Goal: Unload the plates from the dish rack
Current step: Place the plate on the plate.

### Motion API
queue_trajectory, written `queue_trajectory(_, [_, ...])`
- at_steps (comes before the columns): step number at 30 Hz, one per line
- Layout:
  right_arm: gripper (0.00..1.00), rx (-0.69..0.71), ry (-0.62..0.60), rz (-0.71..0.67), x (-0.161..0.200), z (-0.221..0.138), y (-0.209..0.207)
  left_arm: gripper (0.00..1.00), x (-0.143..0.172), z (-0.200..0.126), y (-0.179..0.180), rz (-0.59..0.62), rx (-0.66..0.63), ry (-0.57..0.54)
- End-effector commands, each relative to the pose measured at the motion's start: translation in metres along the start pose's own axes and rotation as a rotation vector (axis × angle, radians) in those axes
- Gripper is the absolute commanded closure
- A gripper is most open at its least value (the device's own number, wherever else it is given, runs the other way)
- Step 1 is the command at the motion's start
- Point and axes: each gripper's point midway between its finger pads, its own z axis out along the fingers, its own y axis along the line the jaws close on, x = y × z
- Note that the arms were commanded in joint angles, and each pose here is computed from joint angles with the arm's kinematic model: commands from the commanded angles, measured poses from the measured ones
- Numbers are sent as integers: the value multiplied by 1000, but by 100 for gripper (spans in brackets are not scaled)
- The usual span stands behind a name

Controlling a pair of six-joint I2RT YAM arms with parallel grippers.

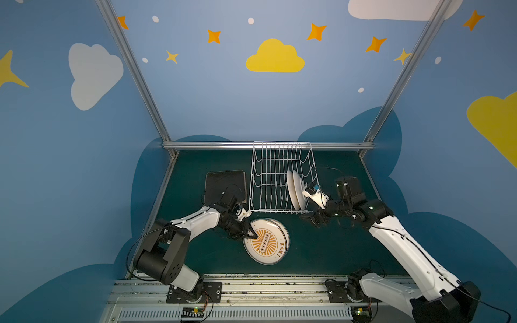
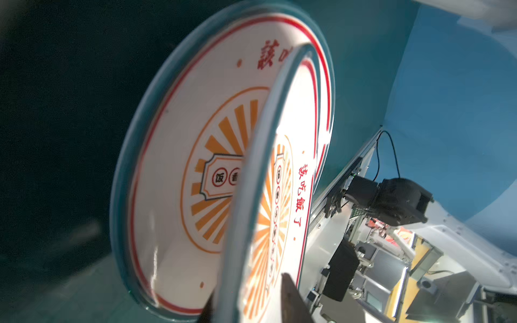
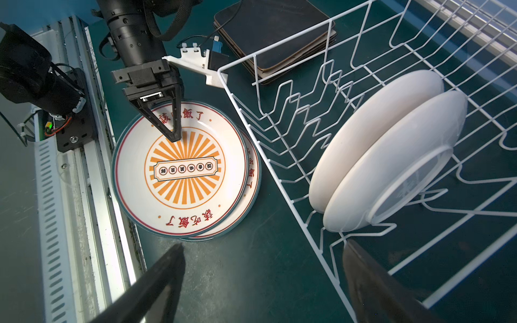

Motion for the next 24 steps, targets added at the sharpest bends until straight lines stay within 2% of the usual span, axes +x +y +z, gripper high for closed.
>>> queue_trajectory(1, [12,-19,32,-1,6,3,4,51,-4,-3,-5,24,1,-5])
queue_trajectory(4, [12,-19,31,-3,4,4,3,43,-3,-2,-1,19,-17,-3])
queue_trajectory(11, [12,-10,43,0,2,7,-1,31,-2,-1,9,-5,-65,11])
queue_trajectory(18, [12,4,29,-9,-2,6,-2,8,-3,-11,21,-15,-176,-12])
queue_trajectory(24, [11,5,24,-15,-5,6,-2,1,-4,-16,21,-12,-201,-38])
